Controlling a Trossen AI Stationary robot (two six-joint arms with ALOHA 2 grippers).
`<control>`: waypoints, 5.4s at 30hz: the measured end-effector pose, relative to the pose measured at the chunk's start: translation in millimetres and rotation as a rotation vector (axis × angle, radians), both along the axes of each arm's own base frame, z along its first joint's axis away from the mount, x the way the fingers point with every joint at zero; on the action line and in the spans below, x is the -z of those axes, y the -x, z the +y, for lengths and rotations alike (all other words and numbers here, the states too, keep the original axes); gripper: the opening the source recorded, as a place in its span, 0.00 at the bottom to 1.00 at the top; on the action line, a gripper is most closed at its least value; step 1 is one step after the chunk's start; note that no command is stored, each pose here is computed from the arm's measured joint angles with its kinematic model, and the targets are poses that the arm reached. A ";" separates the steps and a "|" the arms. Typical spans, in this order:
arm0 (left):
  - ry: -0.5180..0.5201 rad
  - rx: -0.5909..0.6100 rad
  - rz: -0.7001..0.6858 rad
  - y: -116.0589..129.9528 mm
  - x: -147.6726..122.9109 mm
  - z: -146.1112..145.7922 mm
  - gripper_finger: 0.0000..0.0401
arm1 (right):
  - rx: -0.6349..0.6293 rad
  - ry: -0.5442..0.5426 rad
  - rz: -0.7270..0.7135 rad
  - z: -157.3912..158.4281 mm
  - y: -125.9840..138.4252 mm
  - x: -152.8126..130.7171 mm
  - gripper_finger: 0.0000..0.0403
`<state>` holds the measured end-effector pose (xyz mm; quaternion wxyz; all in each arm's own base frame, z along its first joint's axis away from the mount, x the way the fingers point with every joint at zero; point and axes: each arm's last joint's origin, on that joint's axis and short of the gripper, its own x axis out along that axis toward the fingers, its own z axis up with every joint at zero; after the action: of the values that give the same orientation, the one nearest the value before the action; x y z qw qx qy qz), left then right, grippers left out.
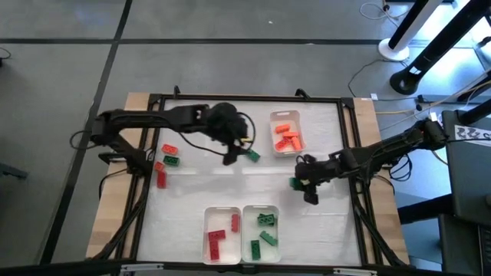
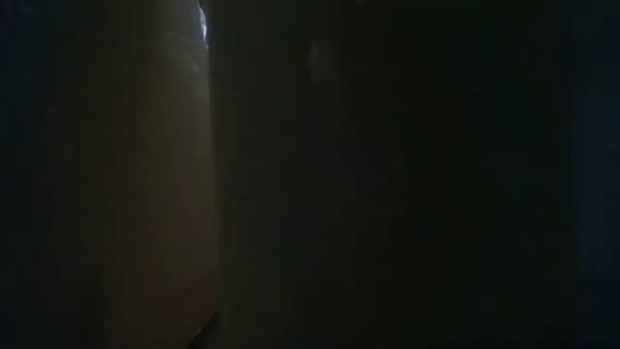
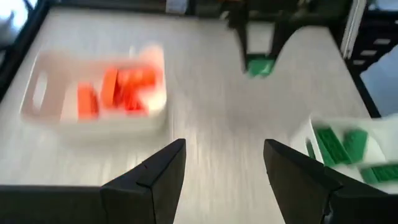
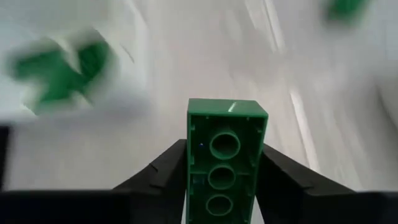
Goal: Sort blocks
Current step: Put the green game piece into the bottom right white bin, then put the orange game piece into the top right white bin, then put the green game piece into the bottom right white bin
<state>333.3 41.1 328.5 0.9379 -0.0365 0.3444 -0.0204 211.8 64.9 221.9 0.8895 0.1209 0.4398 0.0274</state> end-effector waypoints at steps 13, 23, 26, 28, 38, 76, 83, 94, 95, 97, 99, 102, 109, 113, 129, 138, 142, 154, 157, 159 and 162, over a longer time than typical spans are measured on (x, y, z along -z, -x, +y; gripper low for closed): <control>0.172 -0.396 0.591 86.7 0.2 -8.0 0.51 | -0.265 -0.040 -0.430 20.6 -51.7 -5.0 0.38; 0.105 -0.637 0.883 114.6 18.9 -8.1 0.51 | -0.529 -0.231 -0.507 39.2 -81.7 27.2 0.39; 0.058 -0.627 0.887 113.1 33.6 -5.8 0.51 | -0.533 -0.234 -0.479 40.0 -83.8 35.0 0.39; 0.044 -0.652 0.882 112.8 43.4 -1.5 0.51 | -0.531 -0.234 -0.468 40.3 -84.8 38.4 0.39; 0.051 -0.879 0.755 116.9 81.5 51.9 0.51 | -0.530 -0.234 -0.462 40.5 -85.4 40.4 0.39; 0.138 -1.196 0.507 159.9 178.1 133.8 0.51 | -0.519 -0.225 -0.491 40.2 -86.8 38.0 0.63; 0.149 -1.182 0.548 156.0 191.3 136.7 0.50 | -0.537 -0.211 -0.576 39.1 -83.2 20.6 0.63; 0.178 -1.122 0.484 150.4 181.1 139.5 0.31 | -0.491 -0.003 -0.596 23.3 -46.9 -23.3 0.63; 0.203 -1.102 0.457 148.9 176.5 139.6 0.31 | -0.469 0.034 -0.585 20.6 -41.7 -26.8 0.63; 0.269 -1.049 0.399 144.8 166.6 139.1 0.31 | -0.417 0.116 -0.545 14.1 -29.8 -32.5 0.63; 0.340 -1.001 0.344 140.0 156.9 136.9 0.31 | -0.358 0.206 -0.509 7.5 -18.3 -37.5 0.63; 0.430 -0.908 0.224 127.9 137.6 131.8 0.31 | -0.263 0.340 -0.447 -2.5 -1.7 -42.7 0.63; 0.484 -0.674 -0.162 73.2 109.2 104.5 0.31 | -0.060 0.582 -0.312 -18.9 21.1 -44.0 0.63; 0.425 -0.527 -0.428 38.0 97.9 86.6 0.31 | -0.035 0.626 -0.277 -20.8 23.2 -42.0 0.63; 0.182 -0.330 -0.545 -100.7 113.9 93.9 0.35 | -0.018 0.623 -0.272 -20.0 19.8 -39.7 0.63; 0.140 -0.330 -0.470 -111.2 123.7 95.9 0.46 | -0.016 0.621 -0.273 -20.0 19.7 -39.8 0.63; 0.141 -0.337 -0.430 -110.7 126.0 96.3 0.54 | -0.014 0.619 -0.278 -19.9 19.5 -40.1 0.63; 0.132 -0.339 -0.200 -78.2 96.8 97.1 0.56 | 0.064 0.551 -0.332 -22.1 -10.6 -31.4 0.63; 0.131 -0.348 -0.091 -55.8 78.5 95.4 0.55 | 0.065 0.507 -0.319 -31.5 -29.4 -19.2 0.63; 0.126 -0.343 -0.016 -40.1 67.2 91.2 0.55 | 0.054 0.458 -0.324 -38.9 -42.5 -10.5 0.63; 0.117 -0.326 0.102 -17.2 54.1 82.4 0.53 | 0.046 0.401 -0.335 -50.8 -59.2 2.0 0.63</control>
<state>350.5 123.5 274.4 0.9065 -0.1473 0.3791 0.1137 271.0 14.1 219.9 0.9566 -0.0539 0.2800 -0.0607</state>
